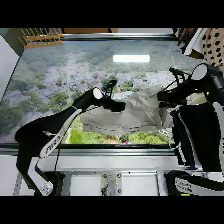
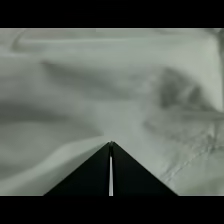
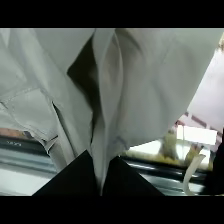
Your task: Fold the clothes and pants, and hang the long-sleeved shirts on hangers.
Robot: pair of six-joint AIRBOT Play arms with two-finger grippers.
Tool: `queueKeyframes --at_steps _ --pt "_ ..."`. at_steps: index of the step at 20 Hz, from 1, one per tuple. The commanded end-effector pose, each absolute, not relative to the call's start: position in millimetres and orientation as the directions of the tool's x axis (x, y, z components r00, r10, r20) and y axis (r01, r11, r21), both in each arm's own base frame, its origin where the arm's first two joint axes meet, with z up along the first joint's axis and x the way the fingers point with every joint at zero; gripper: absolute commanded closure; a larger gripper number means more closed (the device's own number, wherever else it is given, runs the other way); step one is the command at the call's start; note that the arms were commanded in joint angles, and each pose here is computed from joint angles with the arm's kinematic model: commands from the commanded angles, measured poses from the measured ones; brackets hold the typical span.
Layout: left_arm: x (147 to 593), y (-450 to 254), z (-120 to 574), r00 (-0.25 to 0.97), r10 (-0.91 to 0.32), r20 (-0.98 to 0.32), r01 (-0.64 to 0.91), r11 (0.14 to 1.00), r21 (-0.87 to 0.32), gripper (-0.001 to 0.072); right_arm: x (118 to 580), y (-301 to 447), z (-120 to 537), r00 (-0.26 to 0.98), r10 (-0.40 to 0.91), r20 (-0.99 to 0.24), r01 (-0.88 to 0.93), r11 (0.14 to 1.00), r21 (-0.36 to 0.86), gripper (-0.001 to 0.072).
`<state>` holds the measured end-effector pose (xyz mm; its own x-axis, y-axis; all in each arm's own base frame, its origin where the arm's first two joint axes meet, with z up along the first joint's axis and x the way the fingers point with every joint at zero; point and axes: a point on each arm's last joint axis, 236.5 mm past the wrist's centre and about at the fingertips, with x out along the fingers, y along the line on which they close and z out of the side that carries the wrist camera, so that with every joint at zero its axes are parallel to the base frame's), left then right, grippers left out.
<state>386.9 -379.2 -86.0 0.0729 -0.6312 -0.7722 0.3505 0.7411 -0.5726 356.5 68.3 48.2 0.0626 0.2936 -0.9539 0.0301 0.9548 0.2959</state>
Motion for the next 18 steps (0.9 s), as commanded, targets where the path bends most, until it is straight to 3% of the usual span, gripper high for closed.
queueKeyframes --at_steps 1,18 --pt "377.1 -424.7 -102.4 0.013 -0.642 -0.767 0.370 0.715 -0.593 0.0693 350.8 66.8 73.2 0.047 0.282 -0.958 0.020 0.959 0.283 0.0708" --pt "367.0 -456.5 -108.3 -0.033 -0.650 -0.759 0.400 0.687 -0.606 0.0693 371.8 172.5 104.0 0.172 0.341 -0.924 -0.262 0.920 0.290 0.0708"
